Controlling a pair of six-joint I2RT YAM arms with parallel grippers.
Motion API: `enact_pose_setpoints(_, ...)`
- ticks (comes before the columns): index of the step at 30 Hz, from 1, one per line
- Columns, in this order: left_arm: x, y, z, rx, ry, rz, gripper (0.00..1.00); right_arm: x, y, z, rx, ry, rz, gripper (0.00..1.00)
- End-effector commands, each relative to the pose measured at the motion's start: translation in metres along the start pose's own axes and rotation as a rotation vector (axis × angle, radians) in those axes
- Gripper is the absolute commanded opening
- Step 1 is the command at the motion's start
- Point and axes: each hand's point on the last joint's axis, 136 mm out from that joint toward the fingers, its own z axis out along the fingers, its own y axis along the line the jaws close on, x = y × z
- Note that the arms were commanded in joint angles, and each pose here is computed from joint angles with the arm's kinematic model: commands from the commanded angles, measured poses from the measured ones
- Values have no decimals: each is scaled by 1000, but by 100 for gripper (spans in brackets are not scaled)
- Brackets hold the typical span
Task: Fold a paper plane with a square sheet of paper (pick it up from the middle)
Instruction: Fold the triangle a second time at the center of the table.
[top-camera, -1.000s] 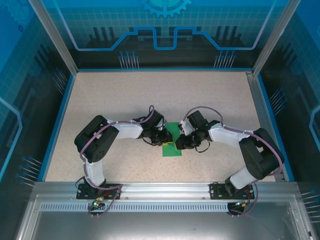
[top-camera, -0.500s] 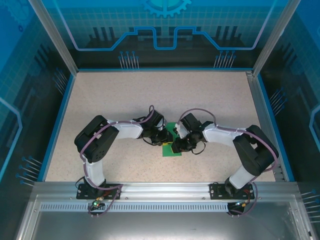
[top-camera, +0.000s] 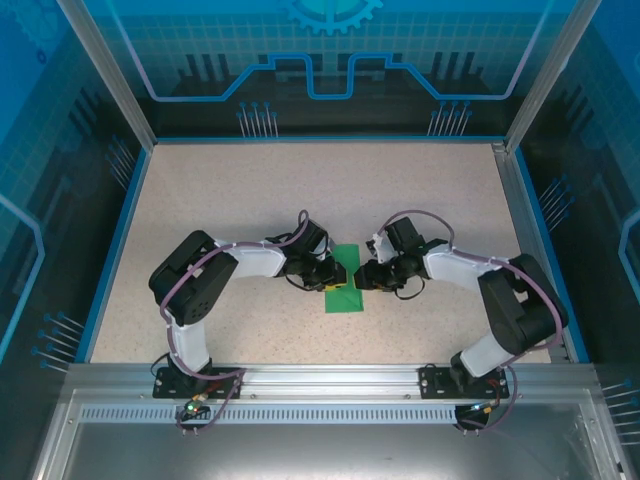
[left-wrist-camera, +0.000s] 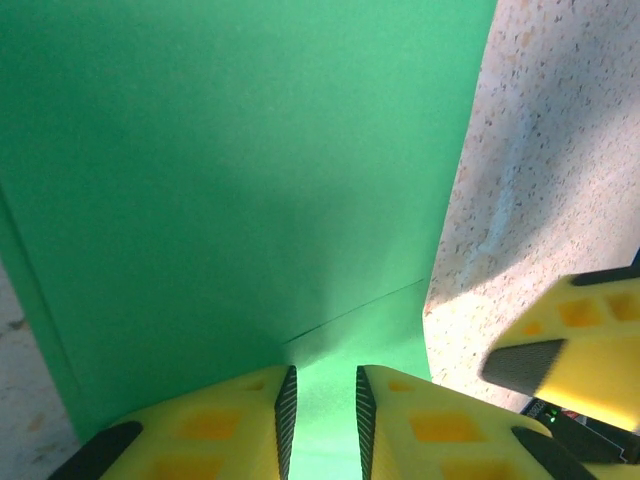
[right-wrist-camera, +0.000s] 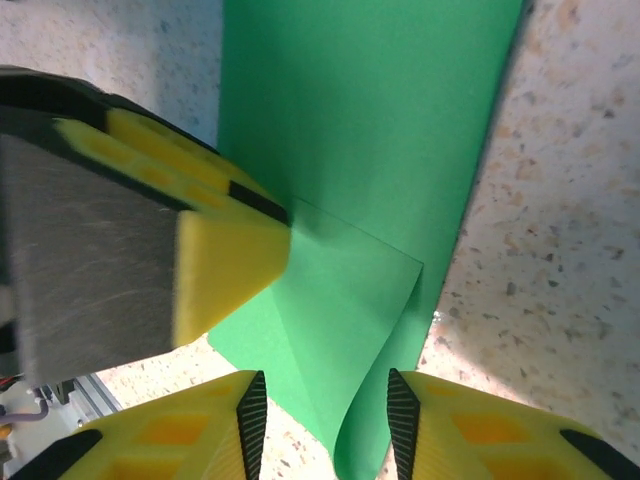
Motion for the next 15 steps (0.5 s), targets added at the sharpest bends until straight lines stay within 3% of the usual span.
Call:
enact_pose_setpoints(1,3,-4,-1,1,4,6,28,-5,7,8,-57,27,20,38)
enact_pose_setpoints(15,2,-7,-3,10,-2,13,28,-9,7,16,-90,32,22,28)
